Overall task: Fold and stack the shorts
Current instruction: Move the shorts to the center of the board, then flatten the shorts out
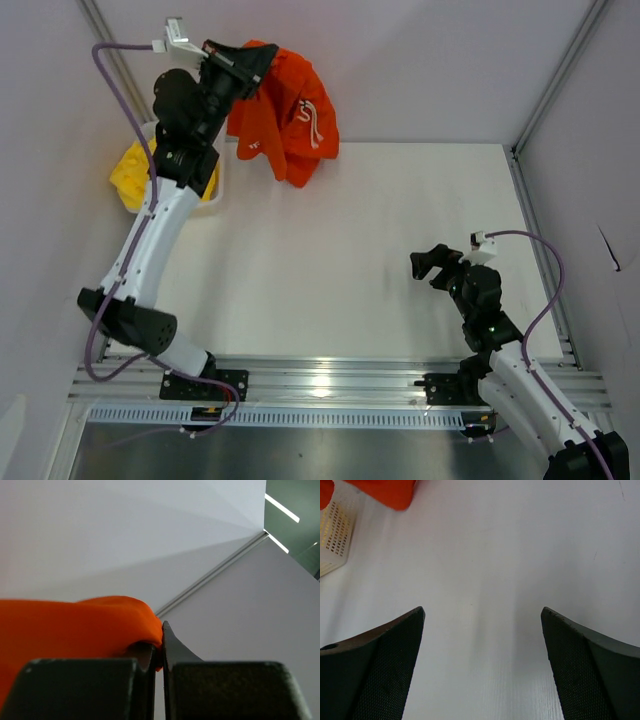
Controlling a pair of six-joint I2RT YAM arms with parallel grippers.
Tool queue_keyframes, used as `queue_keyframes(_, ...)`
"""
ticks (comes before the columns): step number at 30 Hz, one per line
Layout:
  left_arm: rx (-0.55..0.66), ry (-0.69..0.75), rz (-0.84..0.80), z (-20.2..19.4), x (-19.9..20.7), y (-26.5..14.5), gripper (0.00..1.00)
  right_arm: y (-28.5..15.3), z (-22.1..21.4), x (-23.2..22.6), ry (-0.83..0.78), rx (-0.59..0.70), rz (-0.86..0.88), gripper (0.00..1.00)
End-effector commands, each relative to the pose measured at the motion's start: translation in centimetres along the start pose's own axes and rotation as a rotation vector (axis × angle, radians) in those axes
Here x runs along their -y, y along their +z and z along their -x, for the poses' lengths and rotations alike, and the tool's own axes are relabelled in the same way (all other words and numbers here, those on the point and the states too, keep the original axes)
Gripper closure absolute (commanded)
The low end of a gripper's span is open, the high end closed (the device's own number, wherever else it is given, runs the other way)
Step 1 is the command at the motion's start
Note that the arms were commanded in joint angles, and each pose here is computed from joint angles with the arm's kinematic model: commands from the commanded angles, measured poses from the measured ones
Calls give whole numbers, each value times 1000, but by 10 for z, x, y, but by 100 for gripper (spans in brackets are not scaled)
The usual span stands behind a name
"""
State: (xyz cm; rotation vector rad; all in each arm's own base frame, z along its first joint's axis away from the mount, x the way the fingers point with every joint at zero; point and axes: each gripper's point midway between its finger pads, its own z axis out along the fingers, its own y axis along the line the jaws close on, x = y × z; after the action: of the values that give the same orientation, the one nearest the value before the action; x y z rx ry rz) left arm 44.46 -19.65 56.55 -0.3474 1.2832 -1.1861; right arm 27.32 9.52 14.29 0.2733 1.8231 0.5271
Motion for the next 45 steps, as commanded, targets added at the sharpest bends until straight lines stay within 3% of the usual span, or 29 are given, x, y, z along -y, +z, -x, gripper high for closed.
queue_keyframes(1, 41, 9, -45, 10, 36, -46, 100, 1, 10, -12, -19, 34, 59, 1)
queue_keyframes(2, 73, 1, -56, 20, 50, -68, 100, 1, 9, -14, -19, 28, 66, 1)
queue_keyframes(3, 13, -20, 67, -17, -4, -75, 100, 1, 8, -18, -27, 19, 93, 2)
queue_keyframes(5, 34, -50, 157, -31, -31, -108, 100, 1, 5, -24, -33, 3, 125, 3)
queue_keyframes(8, -3, -102, 337, -80, -104, -147, 100, 2, -2, -34, -45, -32, 187, 2)
queue_keyframes(9, 1, -121, 325, -83, -100, -160, 100, 3, -4, -38, -47, -38, 206, 1)
queue_keyframes(10, -51, -134, 417, -117, -144, -181, 100, 3, -4, -44, -52, -45, 230, 1)
queue_keyframes(17, -147, -188, 519, -181, -197, -227, 100, 13, -38, -84, -167, -166, 324, 1)
queue_keyframes(22, -143, -145, 535, -169, -189, -227, 100, 18, -83, -122, -323, -272, 350, 5)
queue_keyframes(29, -63, -95, 494, -124, -148, -231, 100, 34, -109, -174, -369, -346, 405, 9)
queue_keyframes(37, -43, -124, 475, -115, -136, -234, 100, 54, -122, -220, -526, -260, 381, 5)
queue_keyframes(45, -62, -149, 452, -116, -125, -223, 100, 68, -121, -257, -517, -48, 359, 1)
